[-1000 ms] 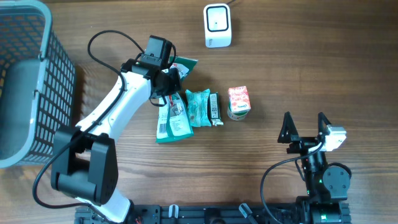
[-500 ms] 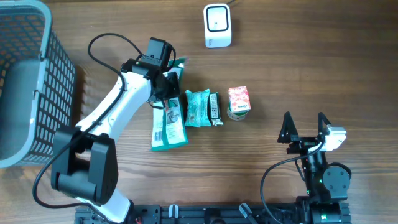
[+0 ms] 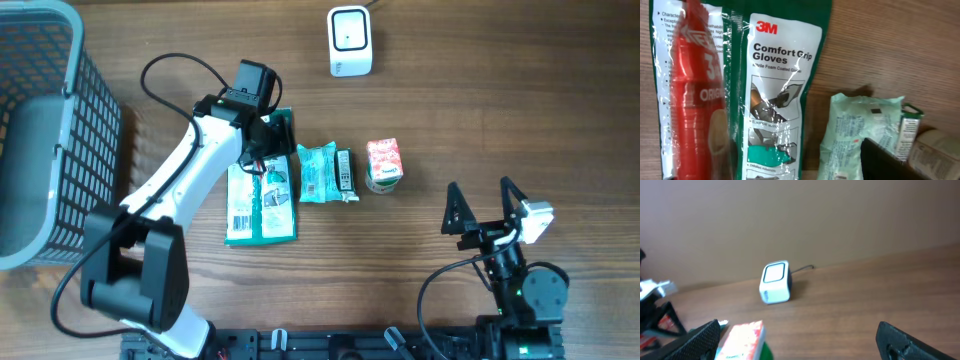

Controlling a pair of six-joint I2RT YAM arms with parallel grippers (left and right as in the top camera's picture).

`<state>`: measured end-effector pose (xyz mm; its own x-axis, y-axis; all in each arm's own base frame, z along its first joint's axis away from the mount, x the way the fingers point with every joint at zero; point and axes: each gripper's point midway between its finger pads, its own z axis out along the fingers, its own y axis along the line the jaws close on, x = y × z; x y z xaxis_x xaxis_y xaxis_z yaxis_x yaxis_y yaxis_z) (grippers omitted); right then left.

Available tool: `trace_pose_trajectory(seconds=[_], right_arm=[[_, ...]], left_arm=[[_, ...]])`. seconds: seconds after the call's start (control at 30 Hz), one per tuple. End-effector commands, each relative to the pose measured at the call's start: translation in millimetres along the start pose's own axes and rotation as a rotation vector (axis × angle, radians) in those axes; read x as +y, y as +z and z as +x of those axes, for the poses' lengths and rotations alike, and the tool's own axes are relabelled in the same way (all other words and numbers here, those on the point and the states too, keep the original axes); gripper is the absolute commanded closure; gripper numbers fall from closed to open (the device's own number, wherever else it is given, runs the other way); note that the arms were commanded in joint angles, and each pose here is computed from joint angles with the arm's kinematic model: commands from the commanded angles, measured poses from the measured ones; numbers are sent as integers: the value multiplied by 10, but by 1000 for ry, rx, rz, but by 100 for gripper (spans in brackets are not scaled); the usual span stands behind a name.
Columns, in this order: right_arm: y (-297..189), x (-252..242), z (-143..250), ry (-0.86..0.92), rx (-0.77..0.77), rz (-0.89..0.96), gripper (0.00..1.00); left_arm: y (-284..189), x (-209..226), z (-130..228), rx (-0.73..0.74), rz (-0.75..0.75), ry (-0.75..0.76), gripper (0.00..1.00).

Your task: Scan the item barcode

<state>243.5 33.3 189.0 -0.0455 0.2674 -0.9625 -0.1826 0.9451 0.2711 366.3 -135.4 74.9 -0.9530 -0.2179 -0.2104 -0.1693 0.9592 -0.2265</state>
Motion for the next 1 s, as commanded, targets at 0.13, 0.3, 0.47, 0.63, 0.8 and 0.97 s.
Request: trace_pose_trajectory(seconds=[0.13, 0.3, 0.47, 0.63, 0.8, 0.97], right_arm=[[29, 482, -911, 35, 121, -97, 0], [274, 827, -1174, 100, 321, -232, 0], [344, 1304, -1166, 287, 493, -519, 0], [423, 1402, -769, 401, 693, -601, 34], [503, 1659, -307, 378, 852, -657, 36], [622, 2127, -46, 354, 897, -715, 35]], left_arm=[[-853, -531, -221, -138, 263, 47, 61], [-1037, -869, 15, -12, 499, 74, 53], [-1339, -1029, 94, 106, 762, 63, 50], [-1549, -1012, 14, 128, 899, 46, 46], [-1544, -976, -62, 120, 889, -6, 52], [-1530, -971, -76, 130, 880, -42, 61]])
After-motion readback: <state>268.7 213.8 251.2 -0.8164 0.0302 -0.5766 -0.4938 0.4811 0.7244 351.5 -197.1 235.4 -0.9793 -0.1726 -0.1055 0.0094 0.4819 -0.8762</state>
